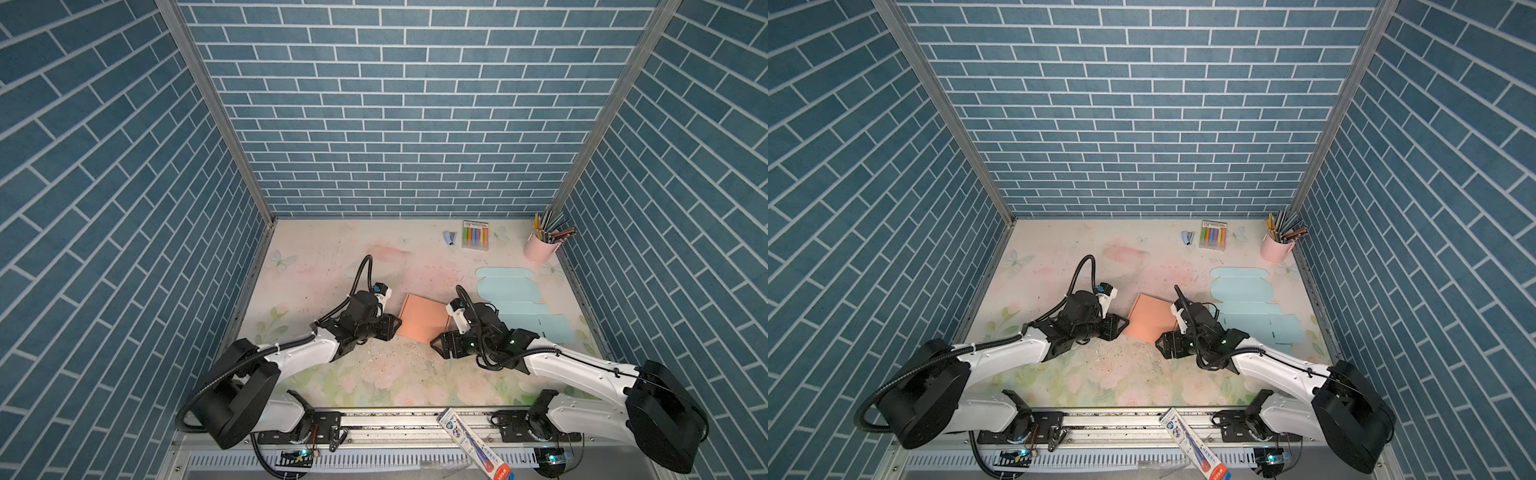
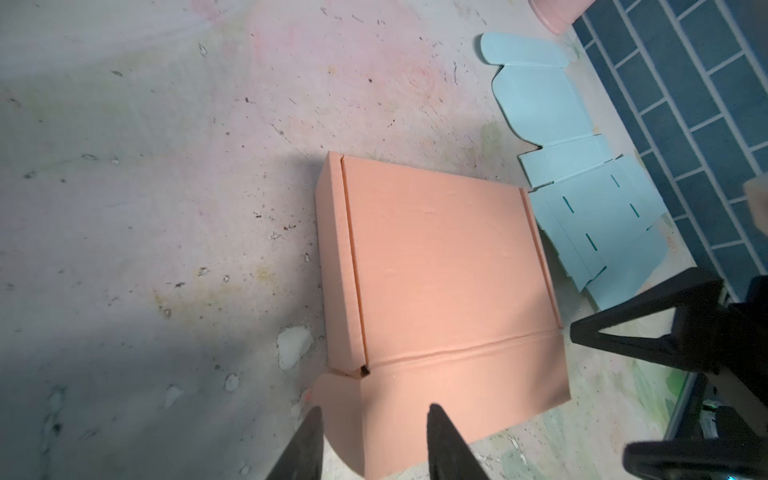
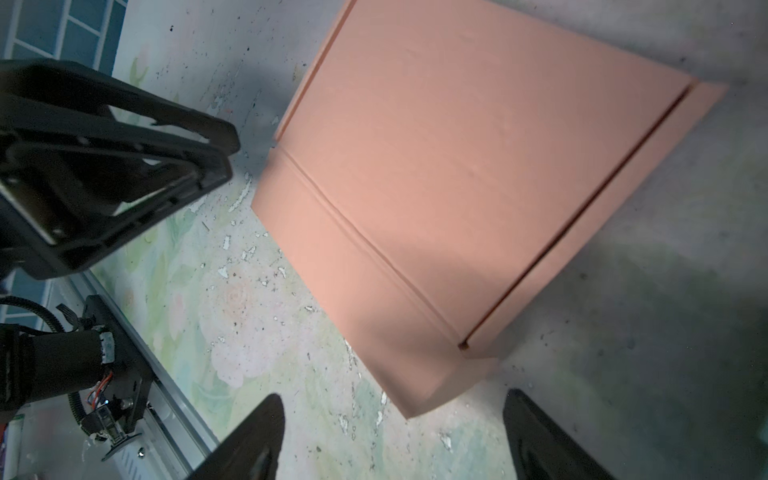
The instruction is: Fold the paper box
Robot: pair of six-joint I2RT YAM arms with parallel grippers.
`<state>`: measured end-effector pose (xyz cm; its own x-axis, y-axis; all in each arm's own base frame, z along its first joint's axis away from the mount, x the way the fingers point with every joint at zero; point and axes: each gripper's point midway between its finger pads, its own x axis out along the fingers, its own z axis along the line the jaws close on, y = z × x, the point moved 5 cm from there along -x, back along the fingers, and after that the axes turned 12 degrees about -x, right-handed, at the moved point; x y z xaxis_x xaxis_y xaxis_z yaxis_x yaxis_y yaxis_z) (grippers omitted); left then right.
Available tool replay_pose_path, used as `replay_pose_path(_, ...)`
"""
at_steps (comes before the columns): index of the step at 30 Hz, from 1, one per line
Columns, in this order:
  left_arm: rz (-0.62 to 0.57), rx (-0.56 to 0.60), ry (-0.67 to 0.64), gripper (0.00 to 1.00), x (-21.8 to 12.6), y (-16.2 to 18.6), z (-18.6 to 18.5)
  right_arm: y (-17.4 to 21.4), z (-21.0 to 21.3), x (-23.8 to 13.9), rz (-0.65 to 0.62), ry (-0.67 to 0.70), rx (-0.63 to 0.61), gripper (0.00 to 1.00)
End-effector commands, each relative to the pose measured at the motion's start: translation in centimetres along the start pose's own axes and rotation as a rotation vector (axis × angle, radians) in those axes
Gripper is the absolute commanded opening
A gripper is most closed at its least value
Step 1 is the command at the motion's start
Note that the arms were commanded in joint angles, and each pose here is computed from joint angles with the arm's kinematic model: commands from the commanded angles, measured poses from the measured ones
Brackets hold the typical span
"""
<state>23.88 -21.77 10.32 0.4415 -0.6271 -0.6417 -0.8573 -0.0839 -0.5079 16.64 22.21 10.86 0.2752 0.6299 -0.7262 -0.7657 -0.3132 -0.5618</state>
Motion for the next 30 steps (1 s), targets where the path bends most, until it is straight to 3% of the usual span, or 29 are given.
replay_pose_path(1,0.001,0.013,0.026,0.42,0.5,-0.5,-0.4,-0.1,0.4,0.7,0.001,-0.042,0.043,0.83)
replay_pose_path(30,0.033,-0.015,0.034,0.4,1.5,1.7,0.2,-0.5,0.6,2.2,0.007,-0.063,0.028,0.76)
